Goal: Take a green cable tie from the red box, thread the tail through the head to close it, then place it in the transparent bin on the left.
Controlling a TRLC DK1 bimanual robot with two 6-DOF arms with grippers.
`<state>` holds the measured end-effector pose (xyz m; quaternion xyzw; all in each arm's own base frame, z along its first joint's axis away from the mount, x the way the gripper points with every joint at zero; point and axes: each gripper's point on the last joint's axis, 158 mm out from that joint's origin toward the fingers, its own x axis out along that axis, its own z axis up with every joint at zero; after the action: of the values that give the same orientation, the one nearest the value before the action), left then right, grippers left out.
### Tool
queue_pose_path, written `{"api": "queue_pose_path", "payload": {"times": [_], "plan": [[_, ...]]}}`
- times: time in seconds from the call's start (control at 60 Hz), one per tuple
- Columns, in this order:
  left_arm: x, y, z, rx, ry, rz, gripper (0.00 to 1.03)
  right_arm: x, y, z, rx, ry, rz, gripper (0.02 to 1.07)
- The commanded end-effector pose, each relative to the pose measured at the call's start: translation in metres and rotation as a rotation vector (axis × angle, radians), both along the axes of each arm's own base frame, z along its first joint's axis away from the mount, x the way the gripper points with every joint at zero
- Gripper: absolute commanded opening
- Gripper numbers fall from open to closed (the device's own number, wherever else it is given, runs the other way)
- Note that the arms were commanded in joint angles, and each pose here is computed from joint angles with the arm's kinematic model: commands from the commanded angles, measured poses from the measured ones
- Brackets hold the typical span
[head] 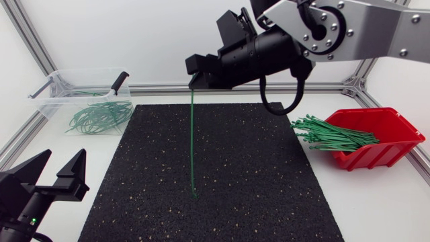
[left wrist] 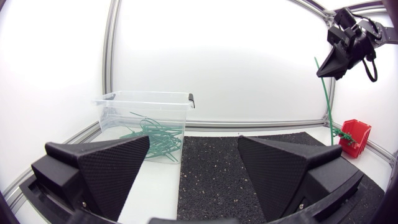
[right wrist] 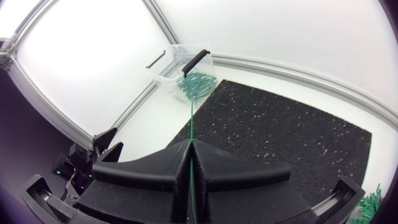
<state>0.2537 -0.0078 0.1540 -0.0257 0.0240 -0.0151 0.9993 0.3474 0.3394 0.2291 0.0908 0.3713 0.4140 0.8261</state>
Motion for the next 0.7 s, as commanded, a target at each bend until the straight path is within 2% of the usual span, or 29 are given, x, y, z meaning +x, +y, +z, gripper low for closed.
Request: {"api": "queue_pose_path", "payload": {"times": [0.0,0.067,0.217,0.35,0.683], "plan": [[0.0,-0.002,-0.027,0.009,0.069,-0.011,0.99,-0.001,0.008,-0.033,0.018,0.123,-0.009,0.08],[0.0,-0.002,-0.027,0.011,0.069,-0.011,0.99,-0.004,0.015,-0.051,0.029,0.19,0.01,0.08],[0.0,-0.003,-0.027,0.009,0.071,-0.014,0.99,-0.002,0.019,-0.064,0.097,0.257,0.011,0.08],[0.0,-0.004,-0.027,0.011,0.071,-0.018,0.99,0.003,0.017,-0.078,0.113,0.25,0.004,0.08],[0.0,-0.005,-0.027,0.011,0.071,-0.02,0.99,0.019,-0.041,-0.116,0.045,0.211,-0.066,0.08]]}}
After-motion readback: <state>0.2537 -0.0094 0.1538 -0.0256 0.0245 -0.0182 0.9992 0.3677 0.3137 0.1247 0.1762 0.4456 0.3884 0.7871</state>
